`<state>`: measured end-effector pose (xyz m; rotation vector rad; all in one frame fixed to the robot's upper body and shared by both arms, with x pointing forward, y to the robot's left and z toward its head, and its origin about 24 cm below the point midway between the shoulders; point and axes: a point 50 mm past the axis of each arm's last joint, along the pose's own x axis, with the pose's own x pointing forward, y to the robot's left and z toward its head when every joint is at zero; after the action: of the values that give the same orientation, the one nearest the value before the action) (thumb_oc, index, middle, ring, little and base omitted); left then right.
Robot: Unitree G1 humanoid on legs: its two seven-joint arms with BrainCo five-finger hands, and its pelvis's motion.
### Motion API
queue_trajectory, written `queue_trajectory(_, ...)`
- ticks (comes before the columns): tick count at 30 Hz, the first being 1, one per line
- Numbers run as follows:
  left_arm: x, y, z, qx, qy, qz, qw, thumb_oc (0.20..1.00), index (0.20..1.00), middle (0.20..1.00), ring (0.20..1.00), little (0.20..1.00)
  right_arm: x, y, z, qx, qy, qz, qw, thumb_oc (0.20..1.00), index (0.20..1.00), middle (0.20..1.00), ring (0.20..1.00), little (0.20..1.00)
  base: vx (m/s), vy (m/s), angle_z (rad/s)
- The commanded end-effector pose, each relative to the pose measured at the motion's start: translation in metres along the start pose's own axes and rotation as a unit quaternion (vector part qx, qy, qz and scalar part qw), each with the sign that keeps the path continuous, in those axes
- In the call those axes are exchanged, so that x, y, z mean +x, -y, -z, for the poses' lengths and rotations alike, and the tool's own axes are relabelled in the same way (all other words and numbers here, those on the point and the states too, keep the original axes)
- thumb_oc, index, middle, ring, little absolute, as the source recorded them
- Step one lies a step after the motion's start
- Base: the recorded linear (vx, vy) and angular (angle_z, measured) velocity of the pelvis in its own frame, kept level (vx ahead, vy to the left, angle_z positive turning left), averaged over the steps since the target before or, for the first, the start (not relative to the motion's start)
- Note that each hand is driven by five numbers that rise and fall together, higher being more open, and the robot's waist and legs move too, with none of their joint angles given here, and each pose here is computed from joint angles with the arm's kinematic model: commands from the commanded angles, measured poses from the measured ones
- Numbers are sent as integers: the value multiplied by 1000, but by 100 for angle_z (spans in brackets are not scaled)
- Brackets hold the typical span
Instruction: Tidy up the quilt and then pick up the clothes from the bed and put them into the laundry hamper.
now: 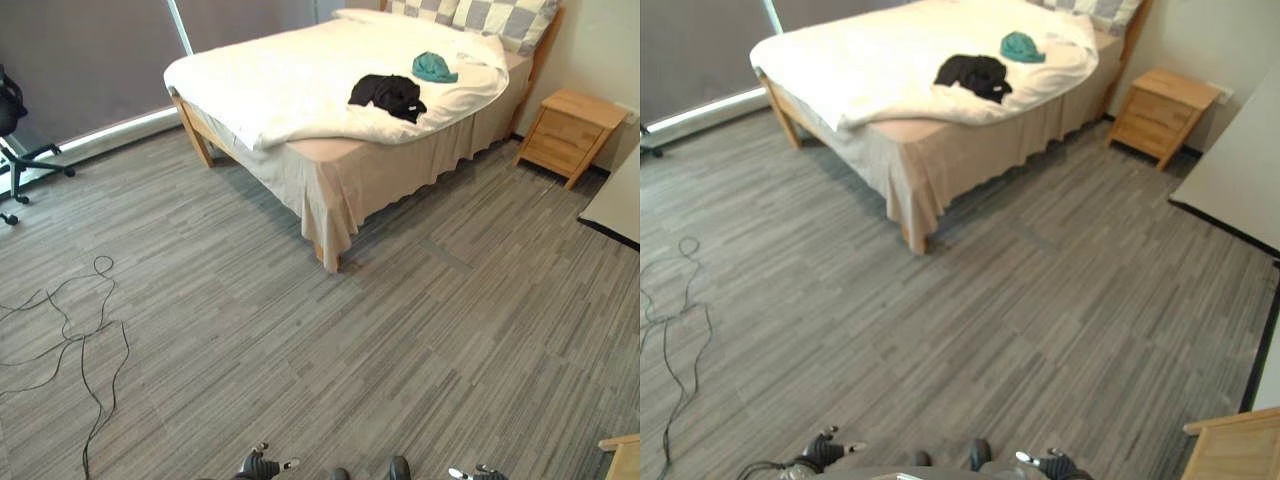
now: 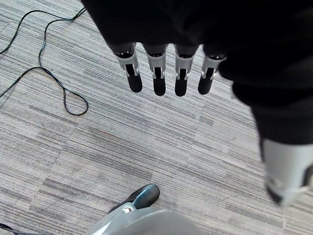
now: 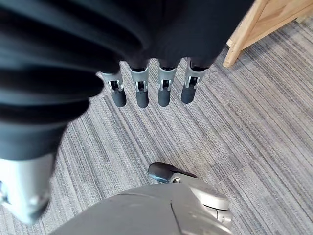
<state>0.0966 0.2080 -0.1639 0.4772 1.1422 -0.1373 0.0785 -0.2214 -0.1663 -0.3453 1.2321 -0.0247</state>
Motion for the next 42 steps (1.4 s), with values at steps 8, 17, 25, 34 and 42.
queue_trajectory(8,6,-8,-25,23,20,-16,999,1000,1000,1000,1000,1000,4,9,-26,-12,32,18,999,1000,1000,1000,1000,1000,16,5,-2)
queue_trajectory(17,8,-27,-37,0,31,-42,999,1000,1000,1000,1000,1000,5,15,-47,14,65,27,997,1000,1000,1000,1000,1000,36,34,-19)
queue_trajectory(25,8,-25,-35,44,25,-39,998,1000,1000,1000,1000,1000,4,23,-35,74,52,49,995,1000,1000,1000,1000,1000,428,-133,8)
queue_trajectory(34,8,-34,-43,-6,49,-62,997,1000,1000,1000,1000,1000,3,42,-31,6,50,67,996,1000,1000,1000,1000,1000,681,-382,4)
queue_trajectory(42,8,-18,-43,16,52,-42,998,1000,1000,1000,1000,1000,0,57,-86,-49,143,84,985,1000,1000,1000,1000,1000,590,-47,-55)
